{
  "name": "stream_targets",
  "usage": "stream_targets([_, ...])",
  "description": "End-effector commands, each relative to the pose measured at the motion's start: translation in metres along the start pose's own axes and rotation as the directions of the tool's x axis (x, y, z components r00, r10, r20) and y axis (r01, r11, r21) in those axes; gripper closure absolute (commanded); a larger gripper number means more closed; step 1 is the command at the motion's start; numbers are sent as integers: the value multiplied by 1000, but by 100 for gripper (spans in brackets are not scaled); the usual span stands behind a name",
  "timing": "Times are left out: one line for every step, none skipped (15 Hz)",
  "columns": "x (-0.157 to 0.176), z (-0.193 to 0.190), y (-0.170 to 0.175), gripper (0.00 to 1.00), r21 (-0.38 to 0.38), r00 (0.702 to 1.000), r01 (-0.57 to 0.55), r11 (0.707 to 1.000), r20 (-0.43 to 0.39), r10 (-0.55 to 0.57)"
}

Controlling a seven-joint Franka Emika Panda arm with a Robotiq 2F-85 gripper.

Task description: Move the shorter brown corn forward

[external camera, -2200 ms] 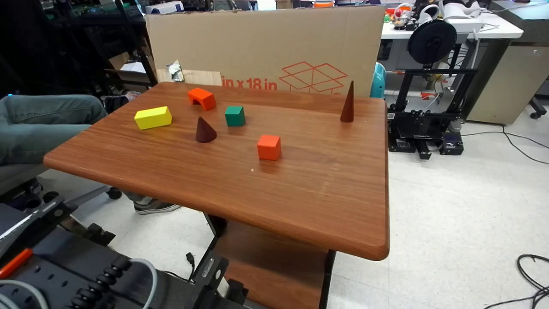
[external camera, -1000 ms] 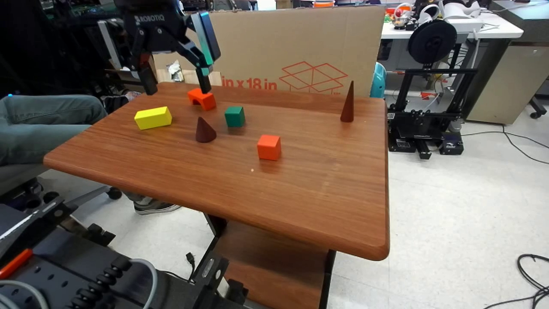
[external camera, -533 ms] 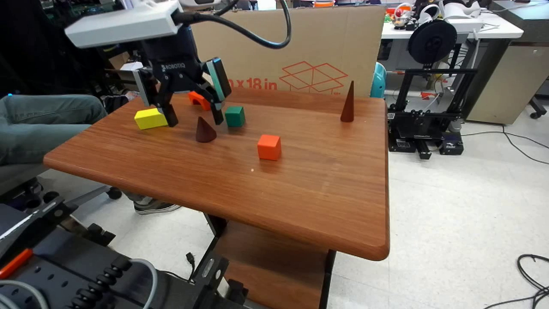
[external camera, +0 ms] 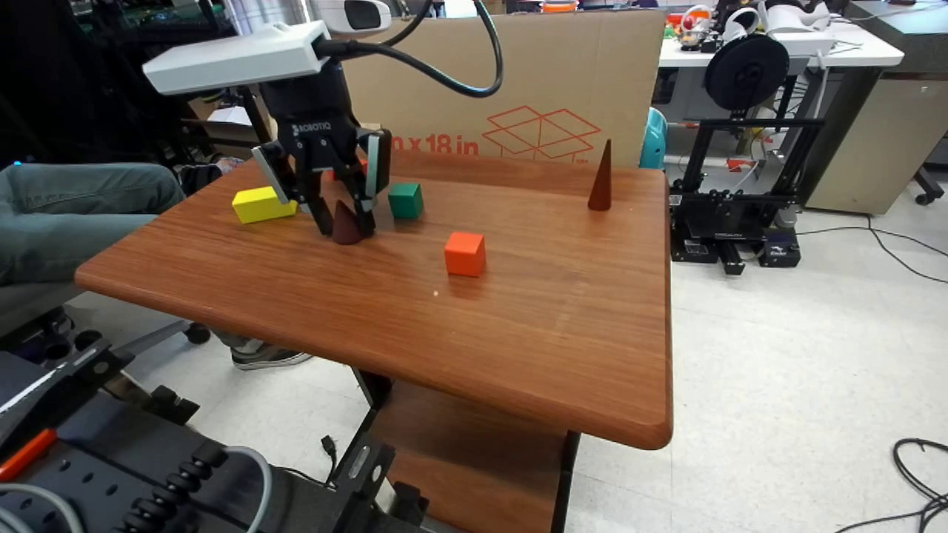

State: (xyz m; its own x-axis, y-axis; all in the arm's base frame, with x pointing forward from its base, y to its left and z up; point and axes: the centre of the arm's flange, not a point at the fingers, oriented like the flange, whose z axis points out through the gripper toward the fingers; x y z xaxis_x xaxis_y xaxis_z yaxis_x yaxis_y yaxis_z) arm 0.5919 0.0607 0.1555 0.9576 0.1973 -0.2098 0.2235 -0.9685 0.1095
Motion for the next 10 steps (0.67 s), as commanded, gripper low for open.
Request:
stream_targets([1, -10, 17, 81, 23, 1000, -12, 1000, 14, 11])
stream_targets([-1, -15, 22, 83, 32, 1000, -13, 999, 20, 13])
stream_targets([-3, -18, 29, 84, 50, 999, -17, 999, 29, 16])
stream_targets([-4, -22, 35, 84, 63, 999, -19, 998, 36, 17])
stream_targets([-6, -25, 40, 84, 70, 999, -23, 997, 41, 20])
stream_targets([-7, -31, 46, 84, 76, 999, -31, 997, 38, 28])
stream_targets([-7, -38, 53, 84, 91, 999, -34, 995, 39, 30])
stream_targets([-7, -46, 60, 84, 107, 999, -40, 993, 38, 36])
stream_targets([-6, -53, 68, 84, 120, 998, -48, 992, 42, 43])
stream_targets([-5, -60, 76, 84, 131, 997, -60, 990, 46, 54])
